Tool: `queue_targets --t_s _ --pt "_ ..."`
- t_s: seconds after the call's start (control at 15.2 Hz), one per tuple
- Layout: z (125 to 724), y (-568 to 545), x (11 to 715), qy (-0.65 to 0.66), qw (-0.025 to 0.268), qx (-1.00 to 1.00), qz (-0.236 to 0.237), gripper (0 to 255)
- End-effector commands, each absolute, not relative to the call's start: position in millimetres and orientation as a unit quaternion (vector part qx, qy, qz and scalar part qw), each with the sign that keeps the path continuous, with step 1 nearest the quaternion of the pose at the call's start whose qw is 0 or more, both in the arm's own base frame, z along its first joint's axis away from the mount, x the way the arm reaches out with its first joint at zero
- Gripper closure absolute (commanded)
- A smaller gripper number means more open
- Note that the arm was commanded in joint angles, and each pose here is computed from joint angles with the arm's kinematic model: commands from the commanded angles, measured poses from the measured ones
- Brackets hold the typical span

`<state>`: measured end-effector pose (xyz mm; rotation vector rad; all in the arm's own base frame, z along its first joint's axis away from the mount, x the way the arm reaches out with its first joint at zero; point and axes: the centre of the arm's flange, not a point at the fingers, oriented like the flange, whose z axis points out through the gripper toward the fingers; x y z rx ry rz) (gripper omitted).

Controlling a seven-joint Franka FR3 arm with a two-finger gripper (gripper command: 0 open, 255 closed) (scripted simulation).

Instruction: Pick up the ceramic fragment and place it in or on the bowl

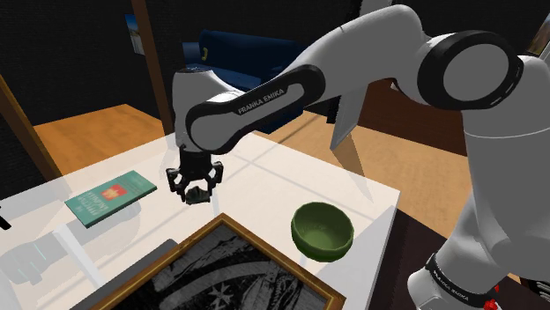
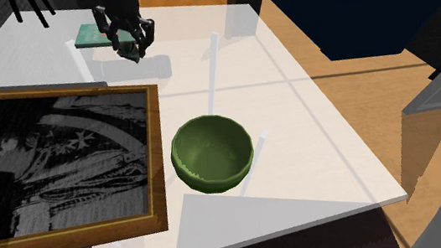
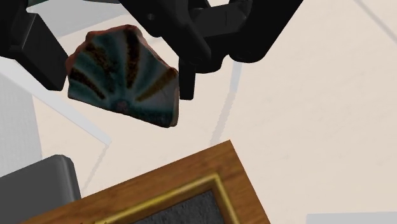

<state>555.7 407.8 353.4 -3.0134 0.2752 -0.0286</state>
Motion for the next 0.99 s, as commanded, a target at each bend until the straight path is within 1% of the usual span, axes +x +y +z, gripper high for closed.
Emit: queue_targets --t_s 0.0,0.59,0.92 --pt "364 407 555 0.091 0.058 -0.994 -0.009 255" --pt "408 407 555 0.091 0.058 -0.994 -0.009 255" --pt "408 364 506 0.091 0.058 -0.994 -0.009 255"
